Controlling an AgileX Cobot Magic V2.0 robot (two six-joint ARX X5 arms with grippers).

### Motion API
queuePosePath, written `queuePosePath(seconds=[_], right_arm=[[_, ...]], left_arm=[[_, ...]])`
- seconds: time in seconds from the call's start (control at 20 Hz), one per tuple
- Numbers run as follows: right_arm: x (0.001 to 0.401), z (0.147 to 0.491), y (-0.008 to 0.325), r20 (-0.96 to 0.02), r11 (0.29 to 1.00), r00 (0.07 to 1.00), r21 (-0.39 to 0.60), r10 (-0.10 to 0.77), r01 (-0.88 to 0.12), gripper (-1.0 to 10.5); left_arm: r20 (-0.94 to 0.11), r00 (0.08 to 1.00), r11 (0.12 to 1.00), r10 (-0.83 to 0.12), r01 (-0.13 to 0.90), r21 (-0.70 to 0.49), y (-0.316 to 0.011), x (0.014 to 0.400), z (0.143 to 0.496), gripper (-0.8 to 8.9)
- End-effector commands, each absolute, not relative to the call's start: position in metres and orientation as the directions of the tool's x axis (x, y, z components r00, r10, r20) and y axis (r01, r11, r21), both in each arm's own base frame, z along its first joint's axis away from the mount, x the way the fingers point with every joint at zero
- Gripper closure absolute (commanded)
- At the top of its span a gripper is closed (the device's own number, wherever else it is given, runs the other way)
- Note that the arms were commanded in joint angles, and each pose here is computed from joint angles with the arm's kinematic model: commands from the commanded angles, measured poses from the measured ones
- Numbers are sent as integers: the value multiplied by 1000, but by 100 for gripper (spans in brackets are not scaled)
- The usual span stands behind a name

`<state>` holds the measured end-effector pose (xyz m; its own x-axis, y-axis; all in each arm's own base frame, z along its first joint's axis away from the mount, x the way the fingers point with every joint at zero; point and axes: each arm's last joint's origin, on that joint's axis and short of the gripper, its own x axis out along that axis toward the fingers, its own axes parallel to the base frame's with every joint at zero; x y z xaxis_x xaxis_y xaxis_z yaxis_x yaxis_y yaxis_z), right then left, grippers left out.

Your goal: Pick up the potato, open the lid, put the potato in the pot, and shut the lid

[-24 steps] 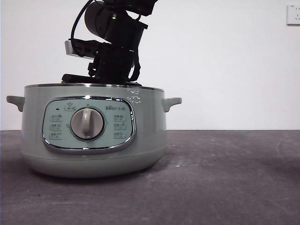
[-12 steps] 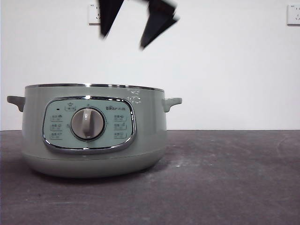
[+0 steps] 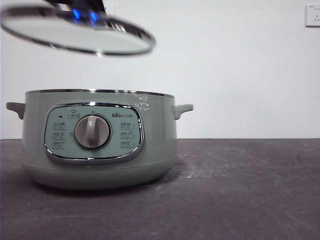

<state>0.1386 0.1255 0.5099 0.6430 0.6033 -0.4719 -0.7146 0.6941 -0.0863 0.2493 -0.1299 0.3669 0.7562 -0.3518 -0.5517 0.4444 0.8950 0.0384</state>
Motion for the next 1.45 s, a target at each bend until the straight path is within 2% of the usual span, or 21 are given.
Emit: queuePosePath(seconds=[0.05,0.35,0.7,0.95,1.45], right_arm=[[127,515,115,-451,706,653,-70,608,-705,447],[111,518,96,-446,780,737,-124,508,-613,447],[111,516,95,-461,780,730,-121,504,-615,447],[111,516,95,-462,780,730,-121,504,-614,447],[111,516,95,-466,779,728,-121,503,-615,447]], left_arm=[[-528,767,892,-364,451,40,-140,263,364,821],[-605,703,877,-374,481,17,-160,286,331,821],[-656,666,878,-355,479,10,-165,295,314,821],[-716,575,857,-396,512,-63,-168,294,302,821],[-795,498,860,-348,506,-60,-165,286,294,821]])
